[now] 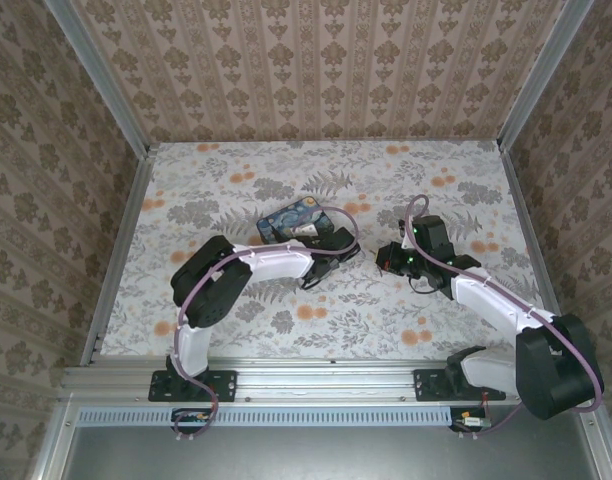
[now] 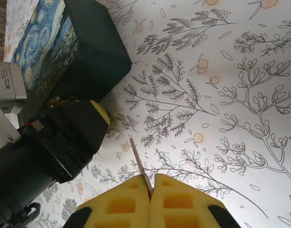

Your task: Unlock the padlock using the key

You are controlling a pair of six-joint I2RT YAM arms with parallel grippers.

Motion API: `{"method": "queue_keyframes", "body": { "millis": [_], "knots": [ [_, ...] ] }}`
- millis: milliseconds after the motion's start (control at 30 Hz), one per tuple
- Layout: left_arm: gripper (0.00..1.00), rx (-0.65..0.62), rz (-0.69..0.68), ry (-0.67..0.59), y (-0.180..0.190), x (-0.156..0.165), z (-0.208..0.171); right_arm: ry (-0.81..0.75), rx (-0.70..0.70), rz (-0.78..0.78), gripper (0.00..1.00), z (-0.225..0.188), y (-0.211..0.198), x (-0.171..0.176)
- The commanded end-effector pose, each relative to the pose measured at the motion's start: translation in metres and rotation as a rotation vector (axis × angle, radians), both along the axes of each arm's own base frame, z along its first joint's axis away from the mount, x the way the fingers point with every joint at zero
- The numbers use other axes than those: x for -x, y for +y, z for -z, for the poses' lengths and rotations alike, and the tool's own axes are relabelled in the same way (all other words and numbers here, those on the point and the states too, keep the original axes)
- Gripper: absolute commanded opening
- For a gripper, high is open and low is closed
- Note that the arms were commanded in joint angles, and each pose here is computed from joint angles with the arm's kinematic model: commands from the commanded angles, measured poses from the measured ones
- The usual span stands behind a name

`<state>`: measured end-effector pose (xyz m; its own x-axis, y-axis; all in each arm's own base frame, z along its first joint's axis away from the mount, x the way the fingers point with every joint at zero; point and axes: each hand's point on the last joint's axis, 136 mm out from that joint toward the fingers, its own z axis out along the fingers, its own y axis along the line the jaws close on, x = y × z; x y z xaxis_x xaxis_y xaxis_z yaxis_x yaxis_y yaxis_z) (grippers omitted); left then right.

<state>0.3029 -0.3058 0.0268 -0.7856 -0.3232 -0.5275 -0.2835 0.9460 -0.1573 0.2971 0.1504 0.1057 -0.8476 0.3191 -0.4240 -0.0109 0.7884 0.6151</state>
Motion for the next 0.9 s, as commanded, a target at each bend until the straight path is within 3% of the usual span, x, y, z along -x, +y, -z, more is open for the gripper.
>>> {"method": "queue_keyframes", "body": {
  "millis": [0,200,367,533,767,867],
  "knots": [
    [0.32,-0.031,-0.005,-0.001,0.009,-0.005,-0.004,-0.010,-0.012,-0.050,0.00,-0.005,0.006,0.000],
    [0.27,0.058,0.161,0.060,-0.006,0.003,-0.042,0.074,-0.069,-0.066,0.00,0.016,0.016,0.022],
    [0.22,0.216,0.249,0.201,-0.005,0.024,-0.076,0.058,-0.097,-0.088,0.00,0.007,0.032,0.028],
    [0.20,0.434,0.223,0.362,-0.002,0.049,-0.105,-0.082,-0.175,-0.185,0.00,-0.025,0.076,0.045],
    [0.19,0.686,0.104,0.474,0.002,0.061,-0.134,-0.303,-0.282,-0.090,0.00,-0.068,0.092,0.042],
    [0.19,0.757,0.076,0.486,0.001,0.060,-0.140,-0.349,-0.267,-0.094,0.00,-0.070,0.102,0.036]
  ]
}}
